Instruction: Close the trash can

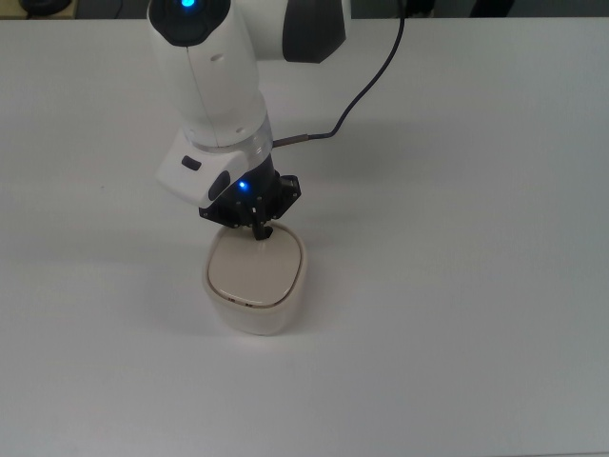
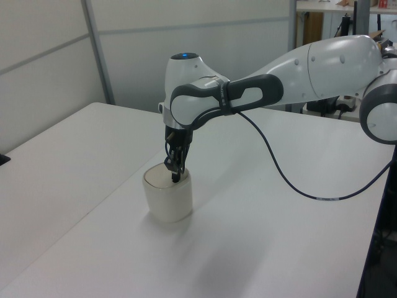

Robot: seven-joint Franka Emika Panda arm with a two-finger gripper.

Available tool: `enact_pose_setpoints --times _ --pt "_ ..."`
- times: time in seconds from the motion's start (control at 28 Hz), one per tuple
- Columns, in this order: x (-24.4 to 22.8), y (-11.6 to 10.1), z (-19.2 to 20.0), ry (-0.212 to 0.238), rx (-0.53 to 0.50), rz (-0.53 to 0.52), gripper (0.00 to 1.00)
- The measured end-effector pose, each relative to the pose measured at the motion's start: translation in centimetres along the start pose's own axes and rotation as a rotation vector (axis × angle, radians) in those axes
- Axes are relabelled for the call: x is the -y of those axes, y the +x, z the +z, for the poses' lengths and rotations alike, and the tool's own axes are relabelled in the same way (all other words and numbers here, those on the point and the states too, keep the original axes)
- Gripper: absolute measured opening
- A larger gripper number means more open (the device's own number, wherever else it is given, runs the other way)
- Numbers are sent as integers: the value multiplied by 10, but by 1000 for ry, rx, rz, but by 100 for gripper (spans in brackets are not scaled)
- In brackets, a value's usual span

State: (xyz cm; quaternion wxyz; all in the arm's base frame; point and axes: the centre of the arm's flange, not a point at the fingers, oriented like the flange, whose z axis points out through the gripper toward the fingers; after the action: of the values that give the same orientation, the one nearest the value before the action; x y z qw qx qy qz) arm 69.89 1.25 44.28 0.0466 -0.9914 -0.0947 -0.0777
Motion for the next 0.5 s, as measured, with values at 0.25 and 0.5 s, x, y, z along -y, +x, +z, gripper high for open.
enact_pose_setpoints --times 0.25,0.5 --pt "1 0 0 -7 2 -7 1" --pt "1 1 0 -7 0 -6 3"
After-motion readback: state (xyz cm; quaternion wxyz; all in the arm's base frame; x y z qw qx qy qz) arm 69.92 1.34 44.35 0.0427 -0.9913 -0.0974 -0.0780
